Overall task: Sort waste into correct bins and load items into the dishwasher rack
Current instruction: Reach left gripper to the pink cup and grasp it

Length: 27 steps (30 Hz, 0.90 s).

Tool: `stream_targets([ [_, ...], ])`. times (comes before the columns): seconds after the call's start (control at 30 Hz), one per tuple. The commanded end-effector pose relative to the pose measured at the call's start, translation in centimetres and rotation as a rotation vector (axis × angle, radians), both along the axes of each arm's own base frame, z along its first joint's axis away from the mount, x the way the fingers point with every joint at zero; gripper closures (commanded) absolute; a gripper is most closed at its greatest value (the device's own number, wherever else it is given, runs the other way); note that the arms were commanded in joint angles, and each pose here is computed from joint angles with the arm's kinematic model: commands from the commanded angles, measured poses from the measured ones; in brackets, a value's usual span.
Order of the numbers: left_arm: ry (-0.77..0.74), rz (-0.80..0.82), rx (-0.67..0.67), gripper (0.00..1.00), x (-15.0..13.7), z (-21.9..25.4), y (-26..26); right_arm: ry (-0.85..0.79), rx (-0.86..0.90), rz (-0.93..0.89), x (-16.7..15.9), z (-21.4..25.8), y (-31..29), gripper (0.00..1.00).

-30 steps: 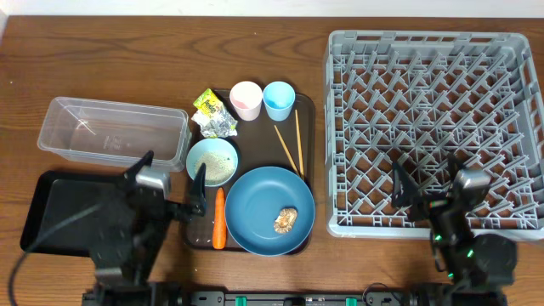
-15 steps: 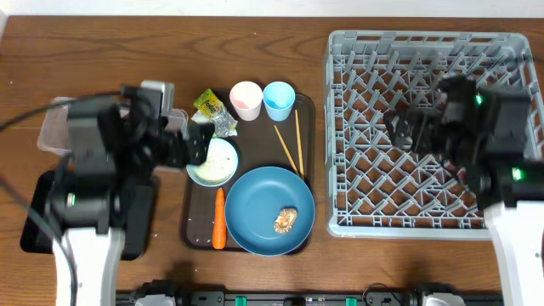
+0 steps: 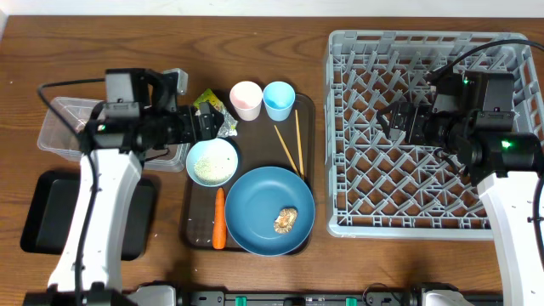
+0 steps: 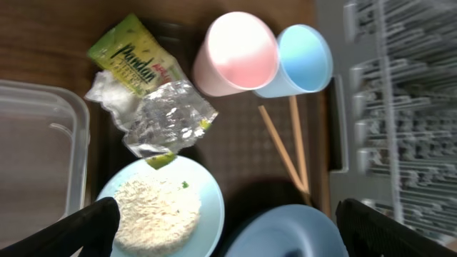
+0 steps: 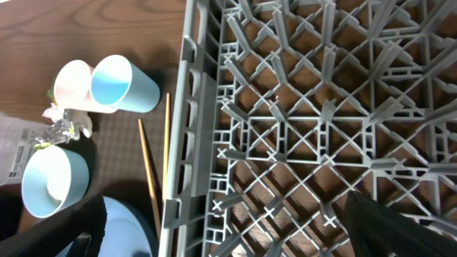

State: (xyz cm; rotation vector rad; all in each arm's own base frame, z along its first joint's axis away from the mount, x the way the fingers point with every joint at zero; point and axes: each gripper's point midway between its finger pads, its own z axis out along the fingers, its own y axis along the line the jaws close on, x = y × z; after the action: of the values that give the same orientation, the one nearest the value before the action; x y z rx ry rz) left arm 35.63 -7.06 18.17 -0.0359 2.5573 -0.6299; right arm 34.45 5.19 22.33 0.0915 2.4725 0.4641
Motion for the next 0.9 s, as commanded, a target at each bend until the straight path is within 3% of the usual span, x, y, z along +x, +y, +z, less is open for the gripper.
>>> stream_targets([
  [0.0,-0.038,0.048,0.125,0.02,2.6,0.9,0.1,-0.026,-0.011,-0.023,0.4,1.0,-0.5,0.01],
  [0.07,-0.053,0.07,0.252,0.02,4.4,0.6,0.0,-0.026,-0.013,-0.025,0.4,1.0,-0.6,0.01],
  [0.17,-0.056,0.056,0.337,0.02,6.4,-0.5,-1.2,-0.025,-0.013,-0.024,0.4,1.0,-0.6,0.01],
  [0.2,-0.059,0.048,0.34,0.0,7.0,-1.0,-1.8,-0.023,-0.013,-0.025,0.3,1.0,-0.6,0.01],
  [0.3,-0.074,0.043,0.333,0.18,8.9,-2.7,-2.7,-0.011,-0.013,-0.024,0.1,0.8,-0.6,0.01],
  [0.4,-0.073,0.068,0.318,0.22,10.2,-4.1,-2.8,0.009,-0.013,-0.024,-0.3,0.5,-0.6,0.01],
  [0.63,-0.044,0.059,0.318,0.42,11.5,-7.4,-3.2,0.019,-0.013,-0.024,-0.5,0.3,-0.6,0.01],
  [0.87,0.002,0.034,0.3,0.47,11.7,-10.1,-3.9,0.016,-0.013,-0.024,-0.4,0.4,-0.6,0.01],
])
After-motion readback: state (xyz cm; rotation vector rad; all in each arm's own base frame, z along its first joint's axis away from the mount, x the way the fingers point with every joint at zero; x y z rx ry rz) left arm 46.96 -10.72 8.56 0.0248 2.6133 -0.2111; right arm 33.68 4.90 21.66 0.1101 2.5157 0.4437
